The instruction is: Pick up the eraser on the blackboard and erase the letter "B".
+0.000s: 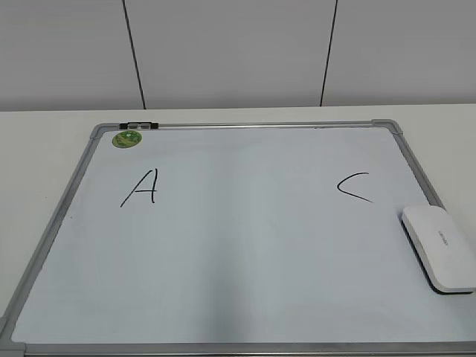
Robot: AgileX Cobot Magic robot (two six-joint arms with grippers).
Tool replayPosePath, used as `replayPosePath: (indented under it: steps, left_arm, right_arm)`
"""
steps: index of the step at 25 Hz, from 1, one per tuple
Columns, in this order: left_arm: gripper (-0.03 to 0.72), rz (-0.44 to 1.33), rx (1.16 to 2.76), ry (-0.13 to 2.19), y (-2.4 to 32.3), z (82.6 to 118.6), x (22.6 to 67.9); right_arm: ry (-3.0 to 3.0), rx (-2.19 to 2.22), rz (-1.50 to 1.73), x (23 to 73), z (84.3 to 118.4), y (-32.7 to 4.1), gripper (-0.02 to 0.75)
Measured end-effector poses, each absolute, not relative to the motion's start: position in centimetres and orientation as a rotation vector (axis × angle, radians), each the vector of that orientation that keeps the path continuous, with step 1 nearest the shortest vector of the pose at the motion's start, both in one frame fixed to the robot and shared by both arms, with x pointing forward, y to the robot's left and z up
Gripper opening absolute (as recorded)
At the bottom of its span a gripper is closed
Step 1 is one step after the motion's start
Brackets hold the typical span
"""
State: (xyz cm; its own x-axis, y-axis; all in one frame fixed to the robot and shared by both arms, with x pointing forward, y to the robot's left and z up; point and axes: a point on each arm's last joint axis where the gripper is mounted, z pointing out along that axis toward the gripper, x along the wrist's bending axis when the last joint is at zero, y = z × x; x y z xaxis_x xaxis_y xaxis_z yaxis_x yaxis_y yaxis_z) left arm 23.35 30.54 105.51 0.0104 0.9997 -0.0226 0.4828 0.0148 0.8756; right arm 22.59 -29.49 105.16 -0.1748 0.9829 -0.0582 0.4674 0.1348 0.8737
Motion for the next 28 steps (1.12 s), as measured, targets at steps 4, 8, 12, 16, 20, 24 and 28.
replayPosePath:
  steps: [4, 8, 12, 16, 20, 24, 28]
  left_arm:
    - [0.437, 0.898, 1.562, 1.566, 30.53, 105.5, 23.34]
    - [0.436, 0.898, 1.562, 1.566, 30.53, 105.5, 23.34]
    - [0.43, 0.898, 1.562, 1.566, 30.53, 105.5, 23.34]
    - [0.426, 0.908, 1.549, 1.581, 30.52, 105.5, 23.32]
    - [0.419, 0.922, 1.529, 1.611, 30.49, 105.48, 23.29]
    - [0.41, 0.921, 1.528, 1.614, 30.47, 105.47, 23.28]
    - [0.409, 0.921, 1.528, 1.614, 30.47, 105.47, 23.28]
  right_arm:
    - [1.74, 1.412, 0.986, 22.58, 105.17, -29.38, 0.536]
    - [1.741, 1.413, 0.988, 22.58, 105.17, -29.36, 0.536]
    - [1.741, 1.413, 0.989, 22.58, 105.17, -29.36, 0.536]
    - [1.719, 1.432, 0.977, 22.59, 105.17, -29.33, 0.536]
    - [1.673, 1.471, 0.948, 22.63, 105.16, -29.27, 0.536]
    - [1.694, 1.496, 0.926, 22.78, 104.54, -29.26, 0.536]
    - [1.696, 1.499, 0.924, 22.78, 104.5, -29.26, 0.536]
